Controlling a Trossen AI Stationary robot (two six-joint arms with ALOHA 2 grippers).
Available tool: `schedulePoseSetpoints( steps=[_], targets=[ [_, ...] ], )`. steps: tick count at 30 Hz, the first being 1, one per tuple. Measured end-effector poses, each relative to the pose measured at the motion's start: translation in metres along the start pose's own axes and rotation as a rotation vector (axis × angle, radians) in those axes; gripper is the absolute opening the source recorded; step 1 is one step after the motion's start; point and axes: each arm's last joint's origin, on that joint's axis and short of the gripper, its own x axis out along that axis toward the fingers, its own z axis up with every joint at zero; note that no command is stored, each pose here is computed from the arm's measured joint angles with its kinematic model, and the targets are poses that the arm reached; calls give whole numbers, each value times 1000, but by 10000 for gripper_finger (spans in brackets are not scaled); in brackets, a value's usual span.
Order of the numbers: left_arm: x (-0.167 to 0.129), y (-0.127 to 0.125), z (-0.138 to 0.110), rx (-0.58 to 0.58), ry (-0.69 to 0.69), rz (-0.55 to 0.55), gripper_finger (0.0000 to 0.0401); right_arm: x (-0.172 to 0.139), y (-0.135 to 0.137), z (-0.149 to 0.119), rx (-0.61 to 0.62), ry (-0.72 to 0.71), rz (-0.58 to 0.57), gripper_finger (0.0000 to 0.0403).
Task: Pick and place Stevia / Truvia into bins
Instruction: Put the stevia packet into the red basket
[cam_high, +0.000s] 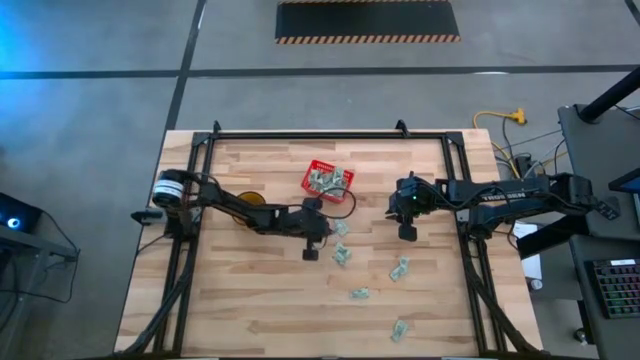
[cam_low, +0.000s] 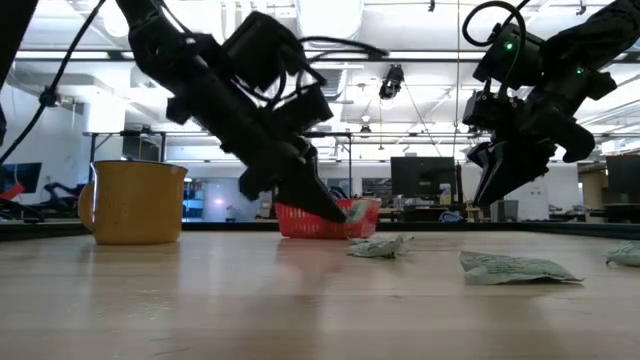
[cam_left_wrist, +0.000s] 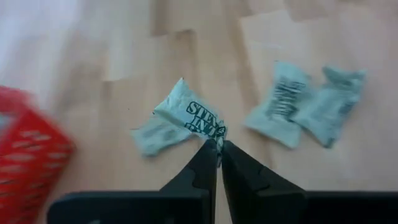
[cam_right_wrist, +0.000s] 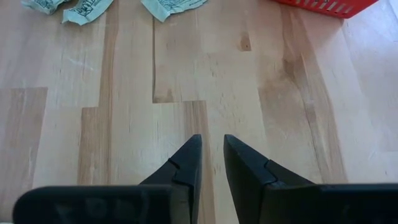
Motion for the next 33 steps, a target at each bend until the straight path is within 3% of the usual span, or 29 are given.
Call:
schedulePoseSetpoints(
  steps=[7,15,23,27,33],
  targets=[
    [-24,12,13,1,-2,234,3,0,0,-1,0,1,0,54],
    [-37,43,21,124,33,541,3,1,0,0,-2,-30,-3,54],
    [-37,85,11,19,66,626,3,2,0,-1,-3,-35,-3,54],
    [-36,89,5,-49,67,630,3,2,0,-1,-25,-36,-4,54],
    [-36,87,2,-43,69,605,22,2,0,-1,-20,-36,-4,54]
  ],
)
